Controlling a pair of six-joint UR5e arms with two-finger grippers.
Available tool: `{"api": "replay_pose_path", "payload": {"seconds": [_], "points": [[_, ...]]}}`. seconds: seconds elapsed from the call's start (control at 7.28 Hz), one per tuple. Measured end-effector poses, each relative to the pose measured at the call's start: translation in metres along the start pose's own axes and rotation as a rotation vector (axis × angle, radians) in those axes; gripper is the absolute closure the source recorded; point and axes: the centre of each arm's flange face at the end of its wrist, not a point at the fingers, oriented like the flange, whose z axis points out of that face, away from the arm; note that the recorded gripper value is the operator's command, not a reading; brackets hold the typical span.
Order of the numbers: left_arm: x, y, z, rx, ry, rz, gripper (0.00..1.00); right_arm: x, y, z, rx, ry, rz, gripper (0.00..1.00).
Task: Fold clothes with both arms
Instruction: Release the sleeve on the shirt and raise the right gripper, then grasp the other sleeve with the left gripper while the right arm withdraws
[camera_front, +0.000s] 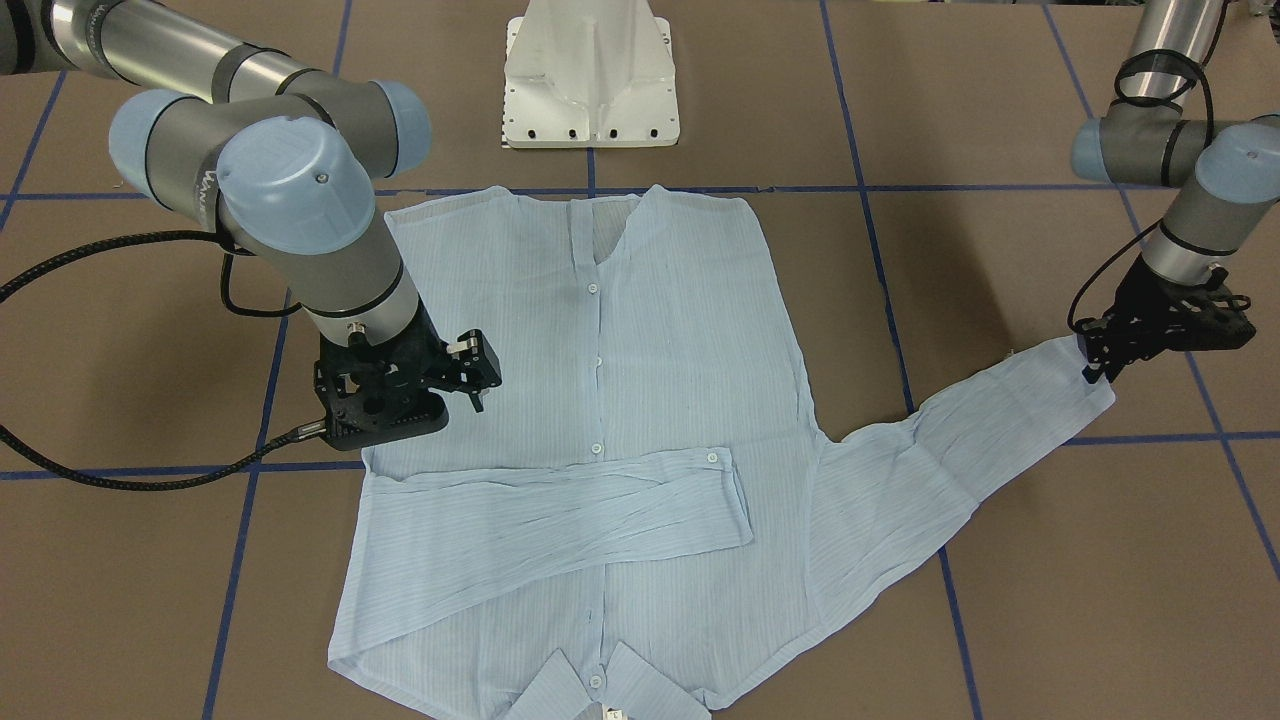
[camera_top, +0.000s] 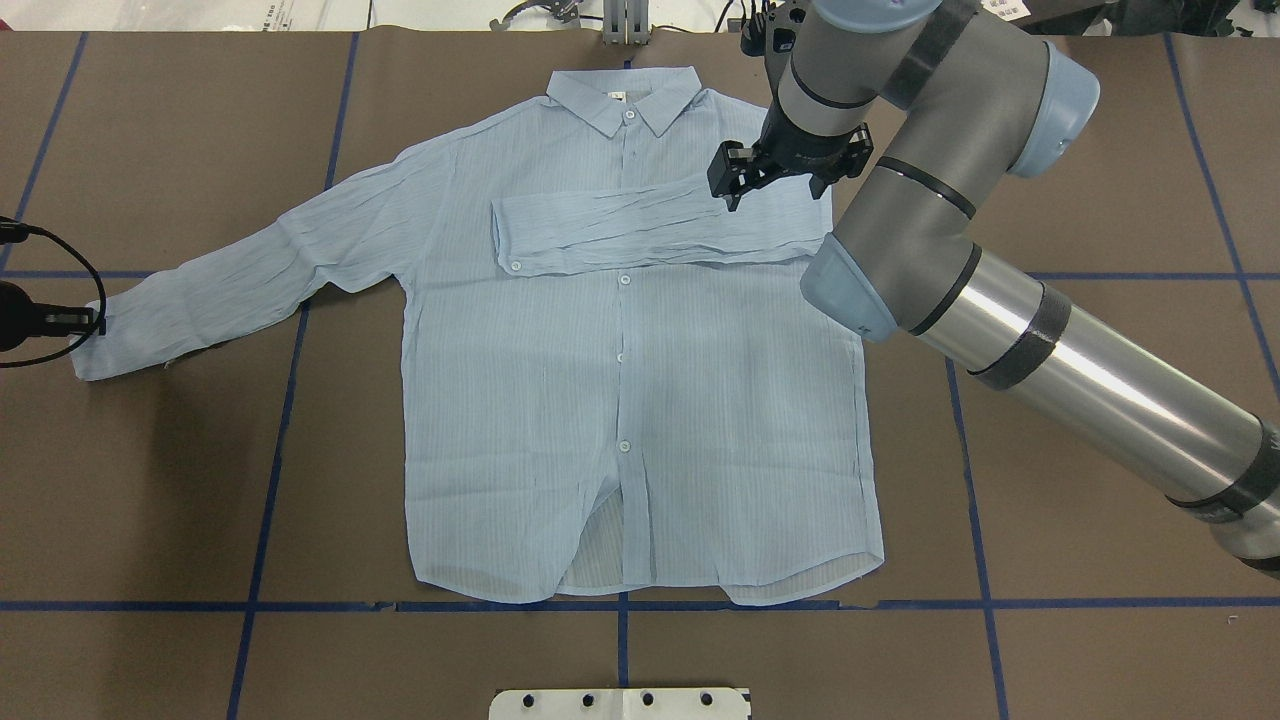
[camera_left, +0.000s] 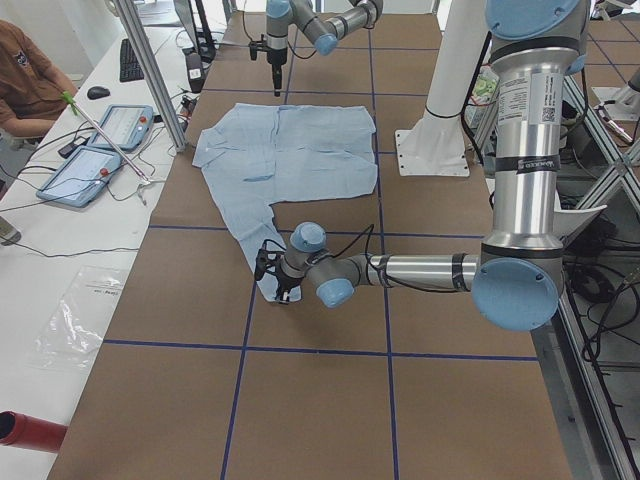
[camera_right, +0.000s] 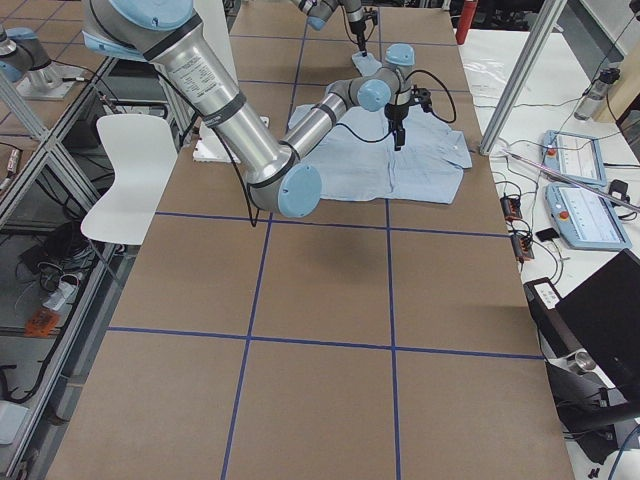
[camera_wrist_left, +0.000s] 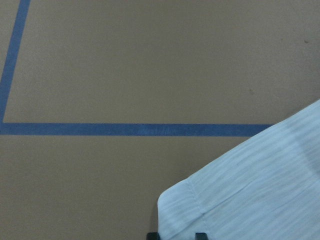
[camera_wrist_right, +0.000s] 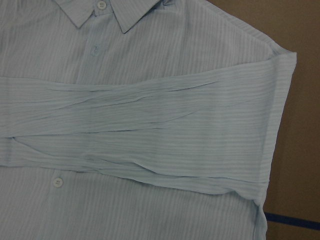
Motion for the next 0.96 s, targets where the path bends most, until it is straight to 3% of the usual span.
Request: {"api": "replay_pose_path", "payload": {"seconds": [0.14, 0.27, 0.96], "points": [[0.005, 0.000, -0.003, -0.006, 0.015, 0.003, 0.82, 0.003, 0.001, 0.002, -0.002, 0.002, 0.001, 0.00], [0.009, 0.000, -0.006, -0.013, 0.030, 0.005, 1.00, 0.006, 0.002, 0.005, -0.002, 0.003, 0.001, 0.00], [0.027, -0.005, -0.021, -0.021, 0.066, 0.012, 1.00, 0.023, 0.007, 0.017, 0.012, -0.007, -0.006, 0.00]]}}
